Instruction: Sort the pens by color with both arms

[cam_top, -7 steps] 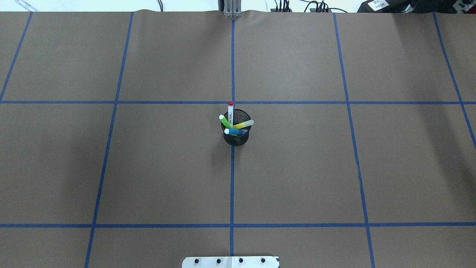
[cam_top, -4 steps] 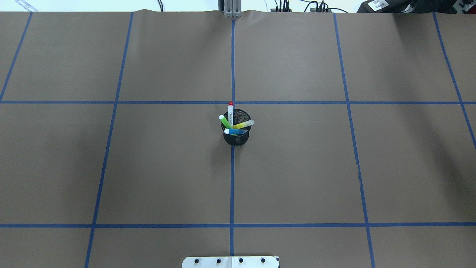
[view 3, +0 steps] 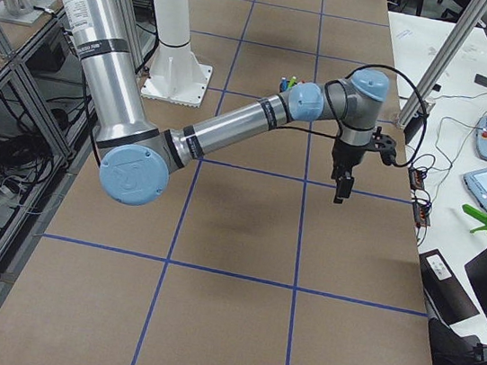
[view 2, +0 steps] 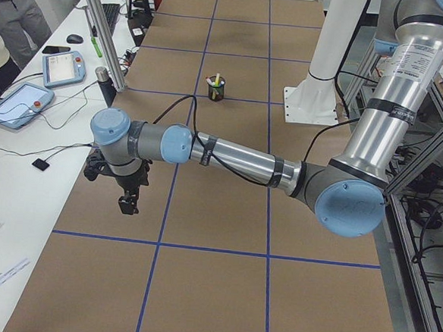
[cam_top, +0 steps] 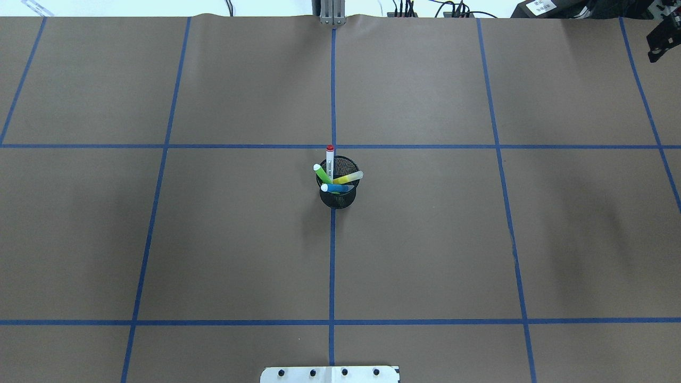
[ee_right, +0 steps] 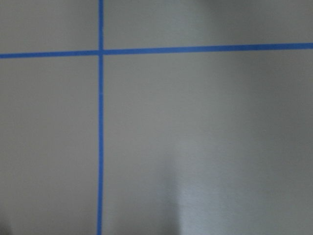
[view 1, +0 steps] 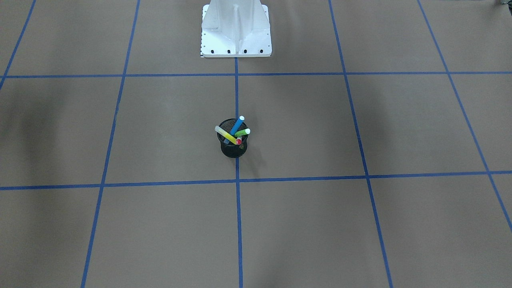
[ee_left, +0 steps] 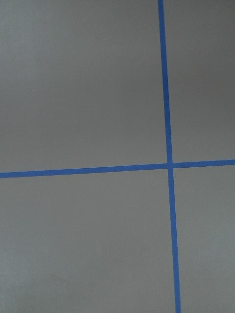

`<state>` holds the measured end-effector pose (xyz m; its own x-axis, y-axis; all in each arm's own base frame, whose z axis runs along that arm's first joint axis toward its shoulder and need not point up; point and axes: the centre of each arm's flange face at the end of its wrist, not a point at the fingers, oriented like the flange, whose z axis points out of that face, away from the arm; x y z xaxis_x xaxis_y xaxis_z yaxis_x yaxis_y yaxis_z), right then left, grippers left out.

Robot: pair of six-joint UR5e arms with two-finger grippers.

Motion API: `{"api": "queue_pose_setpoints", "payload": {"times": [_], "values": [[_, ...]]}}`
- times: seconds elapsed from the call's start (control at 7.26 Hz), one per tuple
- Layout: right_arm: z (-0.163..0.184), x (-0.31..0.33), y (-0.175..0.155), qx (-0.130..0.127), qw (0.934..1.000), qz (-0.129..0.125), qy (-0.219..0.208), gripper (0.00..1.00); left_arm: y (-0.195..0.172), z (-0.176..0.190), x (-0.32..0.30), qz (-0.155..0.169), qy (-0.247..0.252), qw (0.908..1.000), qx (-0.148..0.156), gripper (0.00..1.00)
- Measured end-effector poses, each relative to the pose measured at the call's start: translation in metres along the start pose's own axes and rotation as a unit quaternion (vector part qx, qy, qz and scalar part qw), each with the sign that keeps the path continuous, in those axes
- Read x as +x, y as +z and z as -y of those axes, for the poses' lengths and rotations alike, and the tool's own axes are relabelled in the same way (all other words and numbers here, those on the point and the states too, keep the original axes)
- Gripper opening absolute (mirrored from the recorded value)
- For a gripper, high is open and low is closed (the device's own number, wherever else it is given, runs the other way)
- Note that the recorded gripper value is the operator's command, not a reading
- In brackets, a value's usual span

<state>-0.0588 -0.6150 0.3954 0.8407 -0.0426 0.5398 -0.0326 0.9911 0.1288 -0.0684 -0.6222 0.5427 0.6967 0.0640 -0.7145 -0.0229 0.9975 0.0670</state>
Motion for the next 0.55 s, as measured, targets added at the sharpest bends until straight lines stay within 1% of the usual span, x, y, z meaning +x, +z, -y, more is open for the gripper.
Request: {"api": "queue_pose_setpoints", "payload": {"times": [0.14, 0.28, 0.41, 0.55], "values": [[-0.001, -0.017, -0.015, 0.026, 0.9995, 0.012, -0.013, 0.99, -0.002, 0.001, 0.002, 0.000, 0.000, 1.0000, 0.001, 1.00], [-0.002, -0.032, -0.019, 0.044, 0.9983, 0.022, -0.030, 1.00, -0.003, 0.002, 0.003, 0.000, -0.002, 1.0000, 0.003, 1.00], [-0.004, -0.054, -0.015, 0.052, 0.9968, 0.030, -0.052, 1.00, -0.005, 0.002, 0.005, 0.000, -0.005, 1.0000, 0.005, 1.00], [-0.003, -0.086, -0.012, 0.054, 0.9953, 0.035, -0.072, 1.00, -0.007, 0.002, 0.008, -0.001, -0.006, 1.0000, 0.007, 1.00]]}}
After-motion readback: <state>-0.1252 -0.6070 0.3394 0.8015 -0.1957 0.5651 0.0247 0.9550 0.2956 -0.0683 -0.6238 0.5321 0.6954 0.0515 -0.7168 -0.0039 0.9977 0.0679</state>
